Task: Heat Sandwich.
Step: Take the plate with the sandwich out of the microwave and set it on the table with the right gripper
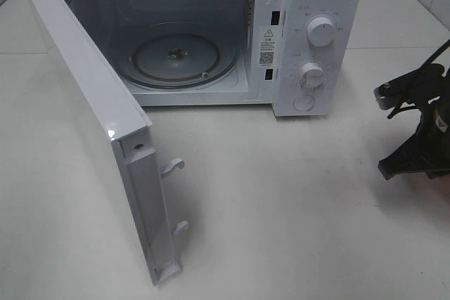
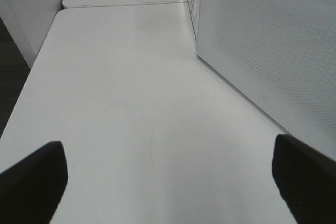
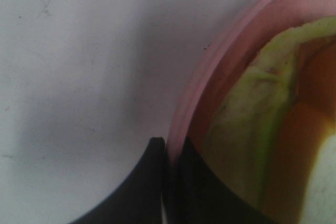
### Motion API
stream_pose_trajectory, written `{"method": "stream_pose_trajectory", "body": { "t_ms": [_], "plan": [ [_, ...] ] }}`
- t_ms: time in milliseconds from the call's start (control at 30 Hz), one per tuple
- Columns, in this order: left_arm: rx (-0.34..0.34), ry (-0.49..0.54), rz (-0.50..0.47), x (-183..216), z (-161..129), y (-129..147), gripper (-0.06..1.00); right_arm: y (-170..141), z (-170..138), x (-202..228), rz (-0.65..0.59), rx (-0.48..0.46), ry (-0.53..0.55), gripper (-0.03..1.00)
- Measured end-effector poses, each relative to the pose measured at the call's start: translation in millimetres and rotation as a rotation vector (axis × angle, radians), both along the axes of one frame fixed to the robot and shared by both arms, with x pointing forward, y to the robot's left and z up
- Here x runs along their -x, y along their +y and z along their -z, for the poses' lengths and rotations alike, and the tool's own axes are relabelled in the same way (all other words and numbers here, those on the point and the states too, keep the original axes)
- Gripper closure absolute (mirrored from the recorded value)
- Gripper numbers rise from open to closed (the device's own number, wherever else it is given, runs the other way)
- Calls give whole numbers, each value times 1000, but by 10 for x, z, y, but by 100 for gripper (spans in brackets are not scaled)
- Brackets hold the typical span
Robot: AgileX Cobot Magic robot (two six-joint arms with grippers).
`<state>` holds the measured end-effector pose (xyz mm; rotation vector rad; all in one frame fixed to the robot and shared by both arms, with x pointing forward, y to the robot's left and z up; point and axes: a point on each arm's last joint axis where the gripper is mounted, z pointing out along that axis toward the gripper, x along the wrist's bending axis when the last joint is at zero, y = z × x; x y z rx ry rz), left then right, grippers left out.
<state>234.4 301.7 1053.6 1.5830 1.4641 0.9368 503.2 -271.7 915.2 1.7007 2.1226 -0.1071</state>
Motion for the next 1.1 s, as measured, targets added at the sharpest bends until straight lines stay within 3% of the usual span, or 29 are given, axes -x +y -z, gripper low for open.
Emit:
{"method": "stream_pose_trajectory", "body": {
  "t_ms": [400,767,900,1100],
  "plan": [
    [0,0,0,0,0,0,-5,2,334,-93,-9,-13,31,93],
    [0,0,0,0,0,0,-5,5,346,-118,-10,-11,28,91],
    [0,0,0,0,0,0,-5,6,345,-121,-14,-10,27,85],
    [0,0,0,0,0,0,-5,-6,213,-111,0,-9,-8,66]
  ]
}}
